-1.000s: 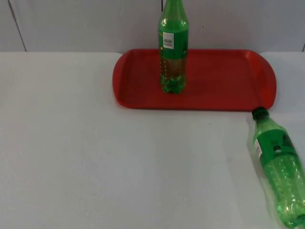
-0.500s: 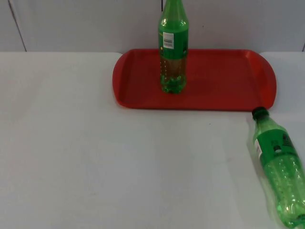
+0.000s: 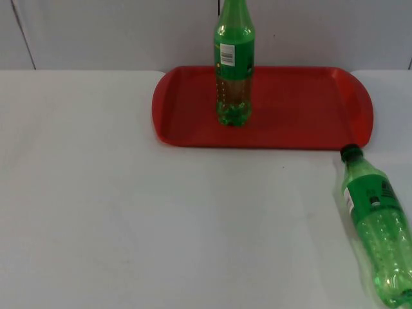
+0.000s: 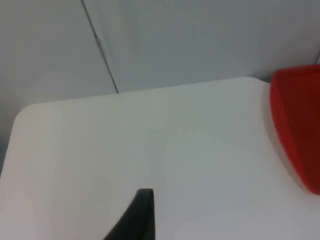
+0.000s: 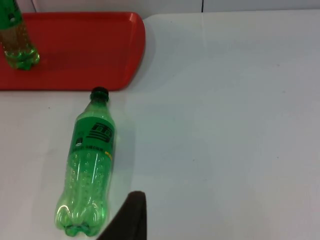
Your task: Place the bottle upright on the tray.
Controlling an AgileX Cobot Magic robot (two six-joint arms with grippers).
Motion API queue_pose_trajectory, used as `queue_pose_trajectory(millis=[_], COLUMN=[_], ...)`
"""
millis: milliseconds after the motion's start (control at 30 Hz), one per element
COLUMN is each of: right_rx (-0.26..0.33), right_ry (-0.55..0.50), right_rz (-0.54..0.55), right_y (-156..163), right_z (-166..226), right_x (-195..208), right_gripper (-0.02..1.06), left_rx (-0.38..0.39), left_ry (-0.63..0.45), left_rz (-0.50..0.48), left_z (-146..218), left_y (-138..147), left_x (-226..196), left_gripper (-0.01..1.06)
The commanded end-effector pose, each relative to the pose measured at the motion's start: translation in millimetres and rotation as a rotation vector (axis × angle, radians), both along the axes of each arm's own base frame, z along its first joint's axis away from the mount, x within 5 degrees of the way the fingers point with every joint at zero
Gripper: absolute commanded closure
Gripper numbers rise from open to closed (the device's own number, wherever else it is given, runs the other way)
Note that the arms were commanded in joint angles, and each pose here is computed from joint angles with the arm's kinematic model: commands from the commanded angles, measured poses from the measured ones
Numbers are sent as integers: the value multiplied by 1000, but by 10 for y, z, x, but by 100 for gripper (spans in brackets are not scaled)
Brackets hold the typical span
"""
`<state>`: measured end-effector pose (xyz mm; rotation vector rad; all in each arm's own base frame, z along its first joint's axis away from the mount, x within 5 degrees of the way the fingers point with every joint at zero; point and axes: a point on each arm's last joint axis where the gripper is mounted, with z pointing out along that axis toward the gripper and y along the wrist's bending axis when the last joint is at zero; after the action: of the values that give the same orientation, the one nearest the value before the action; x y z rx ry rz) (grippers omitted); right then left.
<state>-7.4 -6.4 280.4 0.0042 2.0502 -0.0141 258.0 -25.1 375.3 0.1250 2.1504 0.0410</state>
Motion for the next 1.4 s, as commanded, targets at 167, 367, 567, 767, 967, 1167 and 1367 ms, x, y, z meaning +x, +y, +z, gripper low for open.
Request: queue_pose_trajectory(millis=[167, 367, 567, 767, 967, 1167, 1367], right_rx=[4, 4, 4, 4, 4, 4, 4], right_ry=[-8, -8, -8, -8, -8, -8, -8], right_rz=[-1, -1, -1, -1, -1, -1, -1], right_y=[2, 2, 2, 2, 2, 2, 2], right_z=[2, 2, 2, 2, 2, 2, 2], right_x=[1, 1, 1, 1, 1, 1, 1], right_gripper=[0, 0, 0, 0, 0, 0, 0], left_rx=[-27, -37, -61, -104, -162, -177, -207], left_ry=[-30, -32, -63, -100, -156, -197, -248], left_rz=[-16, -17, -18, -22, -36, -49, -63], left_z=[6, -125, -168, -243, -325, -436, -589], left_y=[17, 46, 69, 88, 99, 118, 130], left_x=[-302, -574, -838, -1140, -1468, -1723, -1955], left_gripper=[0, 0, 0, 0, 0, 0, 0])
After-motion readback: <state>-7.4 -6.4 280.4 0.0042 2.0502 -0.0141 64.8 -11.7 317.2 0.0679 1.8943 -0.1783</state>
